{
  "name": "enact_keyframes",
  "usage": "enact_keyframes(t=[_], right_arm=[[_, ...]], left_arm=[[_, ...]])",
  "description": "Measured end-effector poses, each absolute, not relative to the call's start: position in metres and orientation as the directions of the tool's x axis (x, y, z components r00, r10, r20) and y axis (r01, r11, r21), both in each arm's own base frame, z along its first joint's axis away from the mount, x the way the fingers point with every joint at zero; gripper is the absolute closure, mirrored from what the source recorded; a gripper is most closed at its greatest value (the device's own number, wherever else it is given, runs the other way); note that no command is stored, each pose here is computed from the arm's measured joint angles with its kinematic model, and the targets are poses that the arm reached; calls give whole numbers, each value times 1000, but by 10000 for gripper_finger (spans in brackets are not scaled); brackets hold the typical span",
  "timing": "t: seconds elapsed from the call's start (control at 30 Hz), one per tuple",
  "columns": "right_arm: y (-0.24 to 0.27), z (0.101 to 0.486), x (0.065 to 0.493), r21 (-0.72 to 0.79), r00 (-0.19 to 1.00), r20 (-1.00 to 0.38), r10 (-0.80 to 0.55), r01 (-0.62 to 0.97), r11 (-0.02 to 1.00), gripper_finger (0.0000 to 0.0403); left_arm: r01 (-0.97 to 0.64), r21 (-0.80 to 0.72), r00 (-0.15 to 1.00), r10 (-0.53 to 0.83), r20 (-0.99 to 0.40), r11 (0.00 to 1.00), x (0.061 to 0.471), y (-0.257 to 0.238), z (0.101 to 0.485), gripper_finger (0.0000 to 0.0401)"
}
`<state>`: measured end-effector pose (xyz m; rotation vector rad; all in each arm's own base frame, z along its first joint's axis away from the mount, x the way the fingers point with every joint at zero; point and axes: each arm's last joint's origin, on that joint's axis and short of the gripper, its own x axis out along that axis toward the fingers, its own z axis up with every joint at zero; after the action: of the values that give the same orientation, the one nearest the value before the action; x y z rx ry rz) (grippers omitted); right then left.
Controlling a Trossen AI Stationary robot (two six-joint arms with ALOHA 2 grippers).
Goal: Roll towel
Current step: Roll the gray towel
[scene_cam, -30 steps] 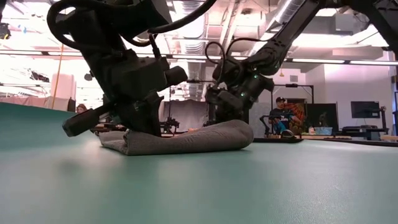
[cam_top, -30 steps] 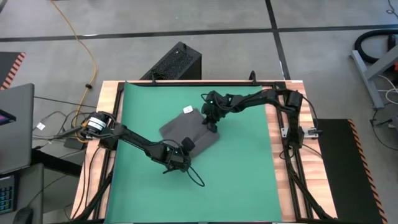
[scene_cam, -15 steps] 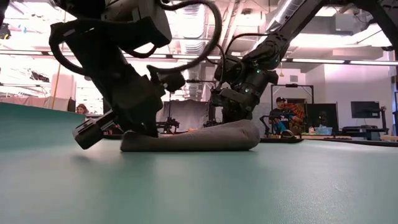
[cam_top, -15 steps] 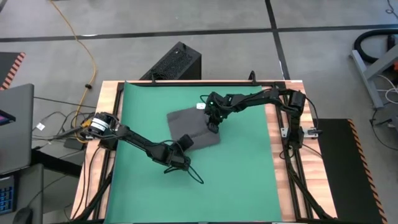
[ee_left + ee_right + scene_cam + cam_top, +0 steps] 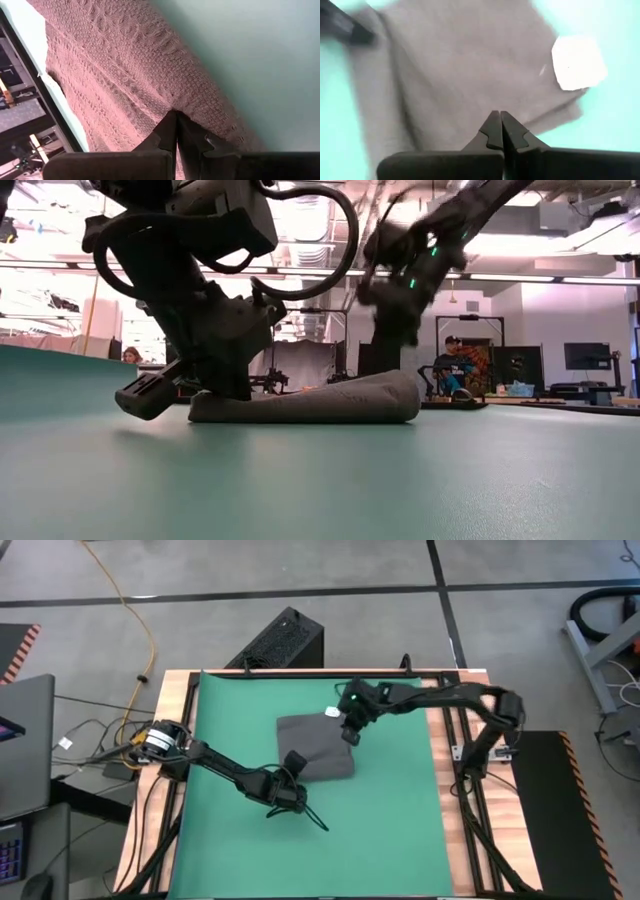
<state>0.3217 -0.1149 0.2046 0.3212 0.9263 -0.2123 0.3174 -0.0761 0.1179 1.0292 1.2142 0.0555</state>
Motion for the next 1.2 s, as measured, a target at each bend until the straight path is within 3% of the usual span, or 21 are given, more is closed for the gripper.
enact_keyframes(t=[0.23,0.53,1.2], right_arm=[[-71,228,304,249,767,-642,-18,230,941,400],[-30,186,291,308,847,-530,-48,245,919,400],[-31,102,311,286,730,-682,-35,310,907,400]], left_arm=[[466,664,411,522,-748,584,319,-76,118,401],[436,656,451,481,-752,616,325,-75,120,401],[421,659,464,476,-747,623,326,-77,121,401]])
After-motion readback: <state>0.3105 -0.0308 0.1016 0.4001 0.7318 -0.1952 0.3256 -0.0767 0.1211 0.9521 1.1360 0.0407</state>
